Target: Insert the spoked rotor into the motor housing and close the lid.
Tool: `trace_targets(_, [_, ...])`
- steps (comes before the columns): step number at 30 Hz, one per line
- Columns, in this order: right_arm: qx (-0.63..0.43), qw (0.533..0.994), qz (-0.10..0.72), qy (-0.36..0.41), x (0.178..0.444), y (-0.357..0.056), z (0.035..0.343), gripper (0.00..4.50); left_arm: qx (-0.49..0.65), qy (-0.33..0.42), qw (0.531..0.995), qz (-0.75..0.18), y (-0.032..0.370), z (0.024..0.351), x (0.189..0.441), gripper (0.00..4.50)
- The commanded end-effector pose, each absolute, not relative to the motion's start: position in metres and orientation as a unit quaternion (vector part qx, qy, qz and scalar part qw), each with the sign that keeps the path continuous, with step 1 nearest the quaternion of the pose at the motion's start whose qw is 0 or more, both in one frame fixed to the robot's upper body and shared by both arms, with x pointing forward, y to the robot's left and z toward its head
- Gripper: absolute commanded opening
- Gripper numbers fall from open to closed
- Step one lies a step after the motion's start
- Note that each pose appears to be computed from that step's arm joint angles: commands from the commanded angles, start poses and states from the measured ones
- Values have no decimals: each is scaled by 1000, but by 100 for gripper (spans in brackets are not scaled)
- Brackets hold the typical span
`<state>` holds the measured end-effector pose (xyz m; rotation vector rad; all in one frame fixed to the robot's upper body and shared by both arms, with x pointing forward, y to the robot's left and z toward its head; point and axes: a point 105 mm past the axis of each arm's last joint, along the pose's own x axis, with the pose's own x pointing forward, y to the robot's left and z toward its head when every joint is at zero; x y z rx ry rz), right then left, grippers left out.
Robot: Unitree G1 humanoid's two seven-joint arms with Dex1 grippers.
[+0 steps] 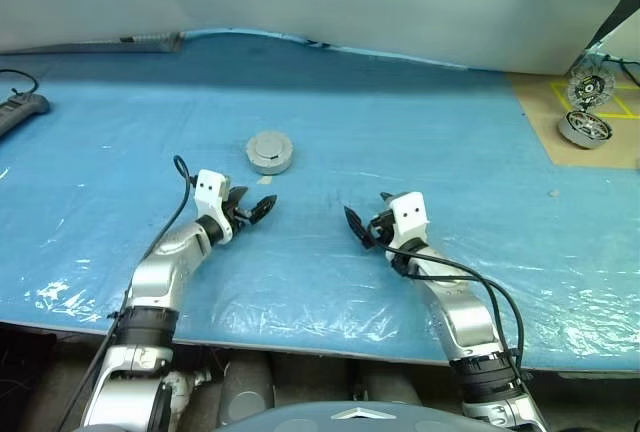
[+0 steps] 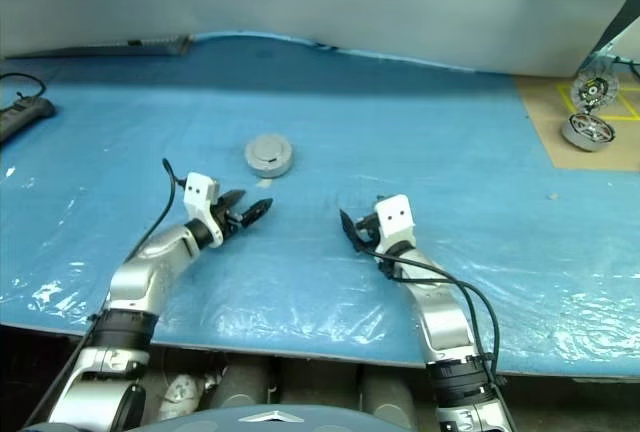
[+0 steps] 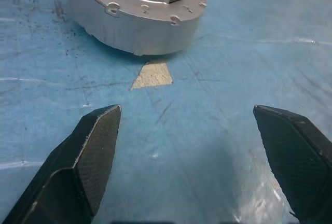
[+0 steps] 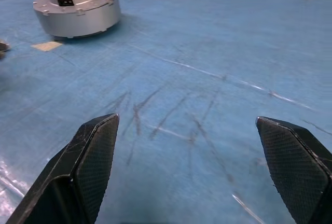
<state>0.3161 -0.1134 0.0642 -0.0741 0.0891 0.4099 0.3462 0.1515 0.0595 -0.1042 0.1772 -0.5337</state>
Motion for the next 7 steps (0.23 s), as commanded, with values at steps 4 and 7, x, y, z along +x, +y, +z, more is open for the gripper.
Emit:
trace_targets(4, [-27,976,218,-4,304,-114,86,450,49,-2,959,-277,145,65,331,442])
trace_targets(7, [-28,974,226,-9,300,-111,87,450,40,-25,960,-276,142,69,330,442])
